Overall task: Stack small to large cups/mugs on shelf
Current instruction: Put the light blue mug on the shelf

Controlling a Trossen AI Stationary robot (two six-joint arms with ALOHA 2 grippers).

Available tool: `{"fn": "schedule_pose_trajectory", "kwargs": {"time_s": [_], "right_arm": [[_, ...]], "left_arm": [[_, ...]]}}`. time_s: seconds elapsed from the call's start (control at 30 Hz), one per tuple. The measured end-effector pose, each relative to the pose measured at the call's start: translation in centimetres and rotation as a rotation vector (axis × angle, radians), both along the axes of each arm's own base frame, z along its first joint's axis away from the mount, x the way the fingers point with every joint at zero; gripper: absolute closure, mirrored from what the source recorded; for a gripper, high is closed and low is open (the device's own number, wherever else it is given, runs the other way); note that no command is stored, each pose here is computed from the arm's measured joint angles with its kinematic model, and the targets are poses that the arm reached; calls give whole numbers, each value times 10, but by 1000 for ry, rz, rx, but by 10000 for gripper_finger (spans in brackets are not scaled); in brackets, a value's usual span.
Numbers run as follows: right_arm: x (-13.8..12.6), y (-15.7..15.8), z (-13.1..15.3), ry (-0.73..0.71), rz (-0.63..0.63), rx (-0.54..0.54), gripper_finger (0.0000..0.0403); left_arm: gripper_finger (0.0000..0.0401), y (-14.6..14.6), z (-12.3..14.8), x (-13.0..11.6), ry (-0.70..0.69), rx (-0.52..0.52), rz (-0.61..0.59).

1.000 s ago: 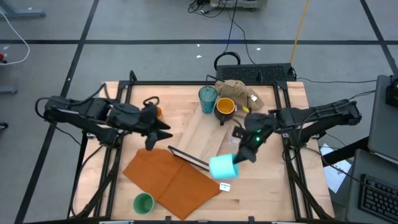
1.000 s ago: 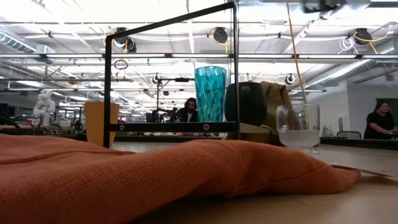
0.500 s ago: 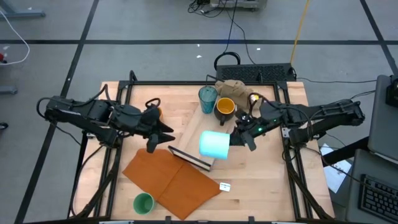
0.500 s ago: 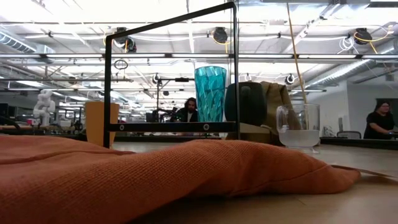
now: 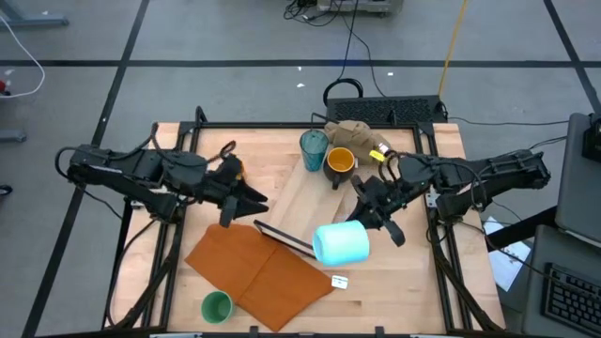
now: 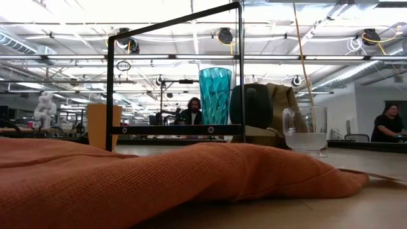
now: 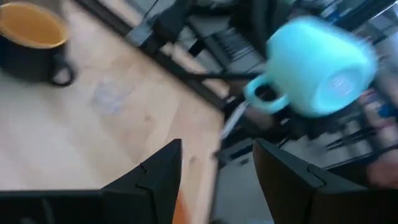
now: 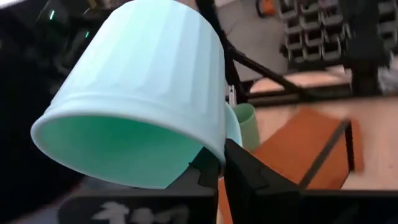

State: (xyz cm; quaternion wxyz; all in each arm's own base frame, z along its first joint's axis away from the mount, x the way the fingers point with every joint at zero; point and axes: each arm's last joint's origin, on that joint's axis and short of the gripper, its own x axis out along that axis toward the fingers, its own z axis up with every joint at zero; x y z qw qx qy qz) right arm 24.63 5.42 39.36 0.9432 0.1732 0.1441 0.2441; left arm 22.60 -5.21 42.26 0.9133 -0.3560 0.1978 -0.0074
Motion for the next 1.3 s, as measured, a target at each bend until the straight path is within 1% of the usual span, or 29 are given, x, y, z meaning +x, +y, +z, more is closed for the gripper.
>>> {"fn": "schedule_pose_trajectory", "kwargs": {"time_s": [0.13,0.27,0.43,0.5,0.57,0.67,0.77,0.87,0.93,1.03,1.13,1.3], "right_arm": [[-1,3,3,-107,35,-182,403],[-6,9,0,-135,130,-337,403],[-12,26,1,-271,273,-504,403],[-15,35,1,-323,327,-549,403],[-18,42,1,-353,365,-567,403],[-22,50,0,-380,404,-604,403],[-23,54,0,-404,419,-635,403],[-25,56,-1,-409,422,-652,403],[-26,57,-2,-403,421,-680,403],[-26,59,-2,-419,404,-725,403],[-28,60,4,-424,401,-735,403],[-30,59,16,-459,383,-727,403]], "left_arm": [[203,-3,10,8,-107,-121,-55],[203,-8,18,19,-187,-264,-120],[203,-21,9,43,-135,-502,-165],[203,-27,3,57,-114,-595,-158],[203,-35,-5,72,-99,-666,-171],[204,-48,-14,95,-134,-755,-220],[204,-58,-20,116,-221,-850,-293],[212,-65,-29,132,-286,-919,-333],[222,-68,-38,140,-274,-952,-342],[240,-77,-51,147,-211,-985,-344],[256,-81,-57,151,-178,-997,-354],[273,-80,-59,153,-207,-975,-322]]}}
